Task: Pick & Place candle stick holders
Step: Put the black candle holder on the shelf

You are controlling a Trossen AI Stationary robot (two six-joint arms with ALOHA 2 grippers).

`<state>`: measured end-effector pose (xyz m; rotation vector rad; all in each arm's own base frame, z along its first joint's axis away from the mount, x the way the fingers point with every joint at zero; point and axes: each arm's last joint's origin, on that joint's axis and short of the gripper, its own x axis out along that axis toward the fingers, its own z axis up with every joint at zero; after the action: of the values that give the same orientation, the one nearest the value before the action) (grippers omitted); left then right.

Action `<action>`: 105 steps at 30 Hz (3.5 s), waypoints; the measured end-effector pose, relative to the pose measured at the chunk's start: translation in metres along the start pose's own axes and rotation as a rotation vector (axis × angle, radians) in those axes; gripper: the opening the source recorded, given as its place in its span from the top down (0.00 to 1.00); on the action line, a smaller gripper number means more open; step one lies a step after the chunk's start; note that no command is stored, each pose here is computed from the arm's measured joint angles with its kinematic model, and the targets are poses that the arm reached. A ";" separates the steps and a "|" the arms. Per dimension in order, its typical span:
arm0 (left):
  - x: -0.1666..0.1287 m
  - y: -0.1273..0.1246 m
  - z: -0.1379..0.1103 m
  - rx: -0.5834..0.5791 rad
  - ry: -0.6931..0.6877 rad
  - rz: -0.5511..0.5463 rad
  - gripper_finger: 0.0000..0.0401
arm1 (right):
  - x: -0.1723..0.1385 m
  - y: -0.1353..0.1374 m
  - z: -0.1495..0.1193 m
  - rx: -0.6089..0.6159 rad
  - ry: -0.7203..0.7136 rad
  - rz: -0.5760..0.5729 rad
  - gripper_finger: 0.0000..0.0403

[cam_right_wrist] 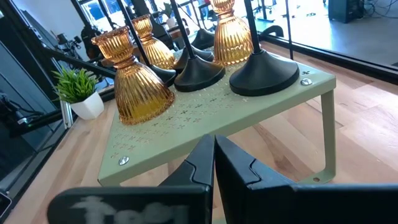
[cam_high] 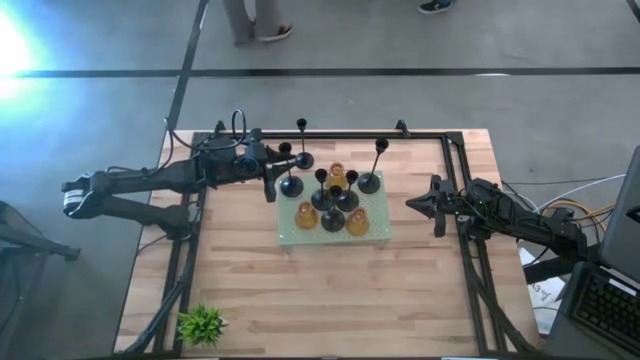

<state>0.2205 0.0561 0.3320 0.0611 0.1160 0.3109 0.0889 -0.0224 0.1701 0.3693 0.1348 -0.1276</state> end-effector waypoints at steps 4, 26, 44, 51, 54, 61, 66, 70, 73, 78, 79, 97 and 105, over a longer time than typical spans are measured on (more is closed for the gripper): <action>-0.001 0.000 0.000 -0.002 0.003 0.000 0.70 | 0.000 0.000 0.000 0.000 -0.001 0.000 0.98; -0.081 0.010 0.013 -0.023 0.165 0.095 0.51 | 0.000 0.000 0.000 0.000 0.000 0.000 0.98; -0.048 0.031 -0.063 -0.228 0.182 0.812 0.53 | 0.000 0.000 0.000 0.000 0.000 0.000 0.98; -0.036 0.059 -0.076 -0.227 0.173 0.861 0.56 | 0.000 0.000 0.000 0.000 0.000 0.000 0.98; -0.031 0.073 -0.078 -0.223 0.133 0.789 0.57 | 0.000 0.000 0.000 0.000 0.000 0.000 0.98; -0.022 0.099 -0.086 -0.118 0.115 0.501 0.57 | 0.000 0.000 0.000 0.000 0.000 0.000 0.98; -0.012 0.109 -0.093 -0.118 0.088 0.359 0.57 | 0.000 0.000 0.000 0.000 0.000 0.000 0.98; -0.001 0.116 -0.099 -0.129 0.101 0.330 0.57 | 0.000 0.000 0.000 0.000 0.000 0.000 0.98; 0.008 0.123 -0.105 -0.142 0.137 0.341 0.57 | 0.000 0.000 0.000 0.000 0.000 0.000 0.98; 0.025 0.129 -0.112 -0.150 0.176 0.276 0.57 | 0.000 0.000 0.000 0.000 0.000 0.000 0.98; 0.028 0.130 -0.113 -0.147 0.180 0.262 0.57 | 0.000 0.000 0.000 0.000 0.000 0.000 0.98; 0.068 0.144 -0.118 -0.106 0.195 0.037 0.56 | 0.000 0.000 0.000 0.000 0.000 0.000 0.98; 0.077 0.148 -0.121 -0.106 0.194 0.021 0.57 | 0.000 0.000 0.000 0.000 0.000 0.000 0.98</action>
<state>0.2336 0.2253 0.2159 -0.0735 0.2909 0.3427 0.0889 -0.0224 0.1701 0.3693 0.1349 -0.1277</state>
